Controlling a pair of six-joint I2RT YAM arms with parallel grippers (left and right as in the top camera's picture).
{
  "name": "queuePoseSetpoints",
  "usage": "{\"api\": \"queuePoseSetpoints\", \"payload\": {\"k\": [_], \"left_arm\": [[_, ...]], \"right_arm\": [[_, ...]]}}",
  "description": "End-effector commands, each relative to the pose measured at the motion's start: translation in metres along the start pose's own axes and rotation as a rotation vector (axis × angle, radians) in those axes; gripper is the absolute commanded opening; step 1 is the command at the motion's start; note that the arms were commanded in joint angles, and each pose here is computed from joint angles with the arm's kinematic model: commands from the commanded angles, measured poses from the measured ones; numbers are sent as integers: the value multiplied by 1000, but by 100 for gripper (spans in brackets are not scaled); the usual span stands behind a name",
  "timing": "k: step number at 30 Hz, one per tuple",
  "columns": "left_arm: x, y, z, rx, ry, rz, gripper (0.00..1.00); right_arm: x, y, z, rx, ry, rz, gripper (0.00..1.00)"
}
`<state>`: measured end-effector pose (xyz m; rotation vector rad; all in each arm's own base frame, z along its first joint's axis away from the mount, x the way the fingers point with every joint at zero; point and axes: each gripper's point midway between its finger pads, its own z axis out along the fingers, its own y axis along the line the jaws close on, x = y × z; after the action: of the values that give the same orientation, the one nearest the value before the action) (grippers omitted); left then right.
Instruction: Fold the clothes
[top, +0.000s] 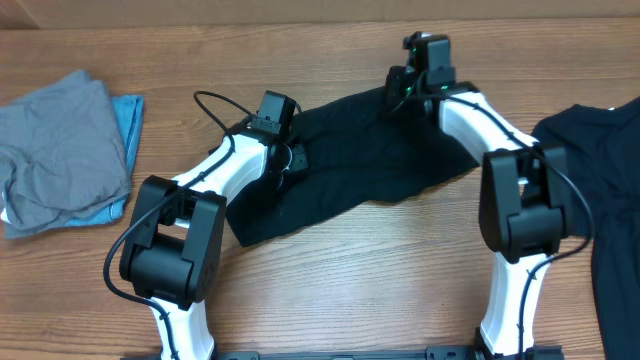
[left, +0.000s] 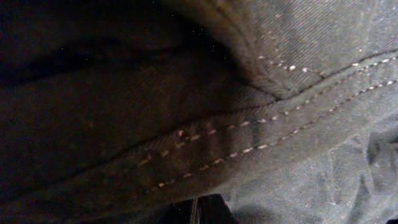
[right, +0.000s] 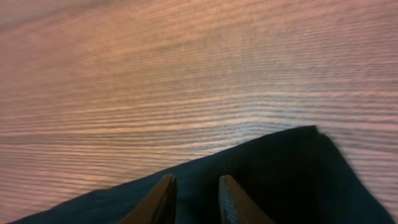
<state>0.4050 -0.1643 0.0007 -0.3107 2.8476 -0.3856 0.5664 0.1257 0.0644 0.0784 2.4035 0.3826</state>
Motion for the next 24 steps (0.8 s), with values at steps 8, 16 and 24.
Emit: {"api": "queuePoseSetpoints", "payload": {"k": [8,16,24], "left_arm": [[20,34,30,-134,50,-18,4],[19,32,30,-123,48,-26,4],[21,33,30,-128,54,-25,4]], "right_arm": [[-13,50,-101,-94,93,-6,33],[51,72,-63,-163,285,-15,14],[112,80,-31,-143,456,-25,4]]}}
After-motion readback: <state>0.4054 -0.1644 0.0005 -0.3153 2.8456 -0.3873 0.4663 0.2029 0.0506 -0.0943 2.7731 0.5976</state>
